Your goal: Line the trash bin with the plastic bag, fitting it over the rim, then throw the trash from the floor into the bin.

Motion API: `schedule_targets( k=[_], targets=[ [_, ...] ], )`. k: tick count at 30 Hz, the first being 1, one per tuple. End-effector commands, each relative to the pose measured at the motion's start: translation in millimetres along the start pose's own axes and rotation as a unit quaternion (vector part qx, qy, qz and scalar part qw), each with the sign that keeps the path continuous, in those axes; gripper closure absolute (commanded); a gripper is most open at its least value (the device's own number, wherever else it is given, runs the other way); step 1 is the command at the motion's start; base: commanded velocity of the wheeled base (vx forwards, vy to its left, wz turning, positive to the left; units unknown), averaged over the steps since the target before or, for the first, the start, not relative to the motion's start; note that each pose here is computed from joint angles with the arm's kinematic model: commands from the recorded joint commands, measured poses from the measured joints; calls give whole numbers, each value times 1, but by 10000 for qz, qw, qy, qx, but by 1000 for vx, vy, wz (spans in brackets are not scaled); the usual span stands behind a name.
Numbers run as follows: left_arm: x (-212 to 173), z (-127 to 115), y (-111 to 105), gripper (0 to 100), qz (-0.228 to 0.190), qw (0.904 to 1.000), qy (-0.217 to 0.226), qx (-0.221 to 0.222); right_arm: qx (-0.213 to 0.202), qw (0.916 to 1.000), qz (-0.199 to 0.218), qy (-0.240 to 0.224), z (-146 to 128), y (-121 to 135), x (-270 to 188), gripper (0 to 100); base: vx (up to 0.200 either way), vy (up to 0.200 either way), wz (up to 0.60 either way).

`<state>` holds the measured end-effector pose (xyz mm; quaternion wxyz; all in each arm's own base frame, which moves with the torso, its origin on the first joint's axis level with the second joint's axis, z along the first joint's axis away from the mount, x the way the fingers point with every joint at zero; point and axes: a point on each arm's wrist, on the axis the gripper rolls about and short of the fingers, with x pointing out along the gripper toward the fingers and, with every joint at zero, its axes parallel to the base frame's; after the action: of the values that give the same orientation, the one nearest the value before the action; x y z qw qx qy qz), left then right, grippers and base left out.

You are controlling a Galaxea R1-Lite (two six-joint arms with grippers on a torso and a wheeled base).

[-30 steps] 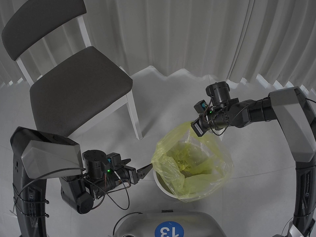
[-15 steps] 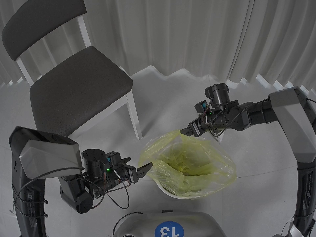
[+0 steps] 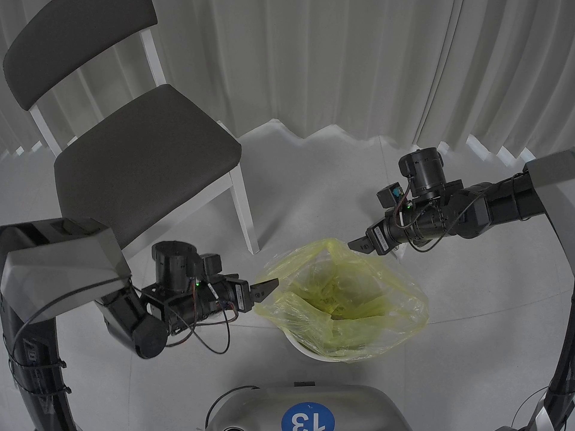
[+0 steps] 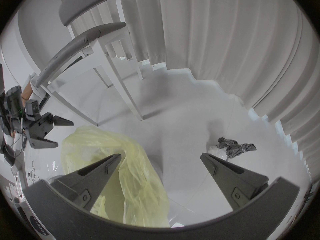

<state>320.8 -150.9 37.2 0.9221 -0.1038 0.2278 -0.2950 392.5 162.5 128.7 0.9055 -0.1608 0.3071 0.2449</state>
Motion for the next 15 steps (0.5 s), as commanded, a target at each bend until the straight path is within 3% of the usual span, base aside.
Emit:
schedule_targets(
  k=[1, 6, 15],
  targets=[
    [3, 89, -26, 0, -215, 9984, -486, 190, -50, 9997, 68, 241, -19, 6, -31, 0, 0, 0, 0],
    [24, 106, -29, 0, -235, 9994, -126, 234, -157, 9984, 162, 526, -36, 11, -27, 0, 0, 0, 0],
    [49, 96, -20, 0, -223, 9992, 112, 326, -120, 9971, 226, 712, -53, 10, -3, 0, 0, 0, 0]
  ],
)
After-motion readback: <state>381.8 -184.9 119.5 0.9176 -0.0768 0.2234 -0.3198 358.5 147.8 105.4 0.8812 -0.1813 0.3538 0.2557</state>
